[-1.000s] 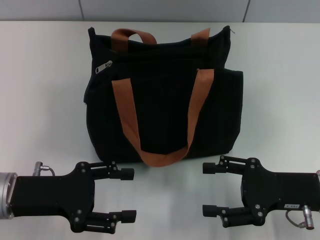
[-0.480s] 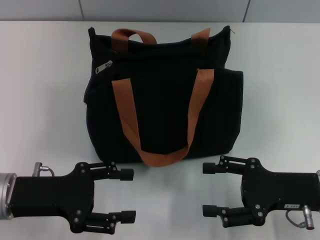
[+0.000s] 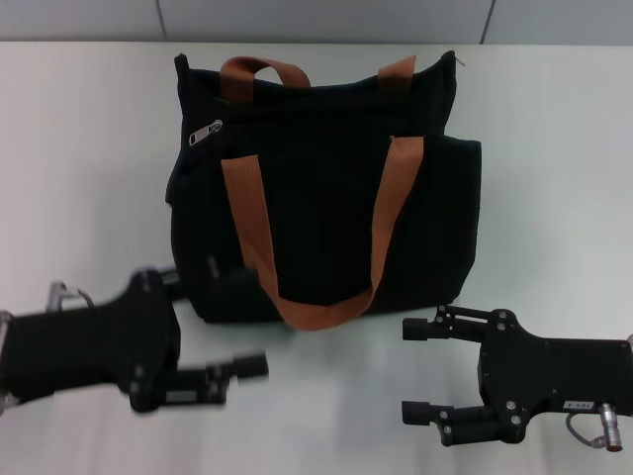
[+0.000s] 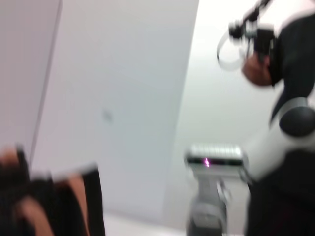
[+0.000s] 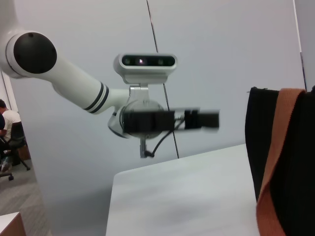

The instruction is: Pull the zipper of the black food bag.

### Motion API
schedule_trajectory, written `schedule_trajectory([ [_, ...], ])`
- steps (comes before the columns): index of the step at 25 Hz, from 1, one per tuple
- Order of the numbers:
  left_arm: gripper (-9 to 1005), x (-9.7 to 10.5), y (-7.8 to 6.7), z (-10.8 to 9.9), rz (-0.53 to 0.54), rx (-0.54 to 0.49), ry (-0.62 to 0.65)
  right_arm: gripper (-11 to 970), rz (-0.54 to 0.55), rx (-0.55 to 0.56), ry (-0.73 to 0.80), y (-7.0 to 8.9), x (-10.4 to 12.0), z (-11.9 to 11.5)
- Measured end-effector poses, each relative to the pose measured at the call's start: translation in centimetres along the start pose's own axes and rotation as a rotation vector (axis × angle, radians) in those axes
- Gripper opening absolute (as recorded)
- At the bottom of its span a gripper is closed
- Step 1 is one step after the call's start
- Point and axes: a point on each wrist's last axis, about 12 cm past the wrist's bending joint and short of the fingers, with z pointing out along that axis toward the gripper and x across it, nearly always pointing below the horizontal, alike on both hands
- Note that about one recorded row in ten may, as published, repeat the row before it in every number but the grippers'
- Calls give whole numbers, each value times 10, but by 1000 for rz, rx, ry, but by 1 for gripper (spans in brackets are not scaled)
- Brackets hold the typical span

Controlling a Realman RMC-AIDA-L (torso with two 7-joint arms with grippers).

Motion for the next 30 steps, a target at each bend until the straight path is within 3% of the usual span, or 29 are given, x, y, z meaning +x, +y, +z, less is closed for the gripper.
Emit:
schedule_trajectory([
  [10, 798, -10, 0, -8, 152, -289, -345, 817, 1, 5, -1, 0, 0, -1],
  [12, 798, -11, 2, -19, 189, -399, -390, 817, 1, 6, -1, 0, 0, -1],
  [14, 798, -11, 9, -33, 198, -479, -351, 817, 1, 7, -1, 0, 0, -2],
  [20, 798, -11, 20, -61, 180, -553, -199, 816, 0, 11, 2, 0, 1, -3],
  [26, 799, -5, 21, -69, 152, -503, -34, 817, 1, 12, 3, 1, 1, -4],
  [30, 798, -4, 24, -64, 148, -486, -9, 817, 1, 11, 2, 1, 1, -4],
])
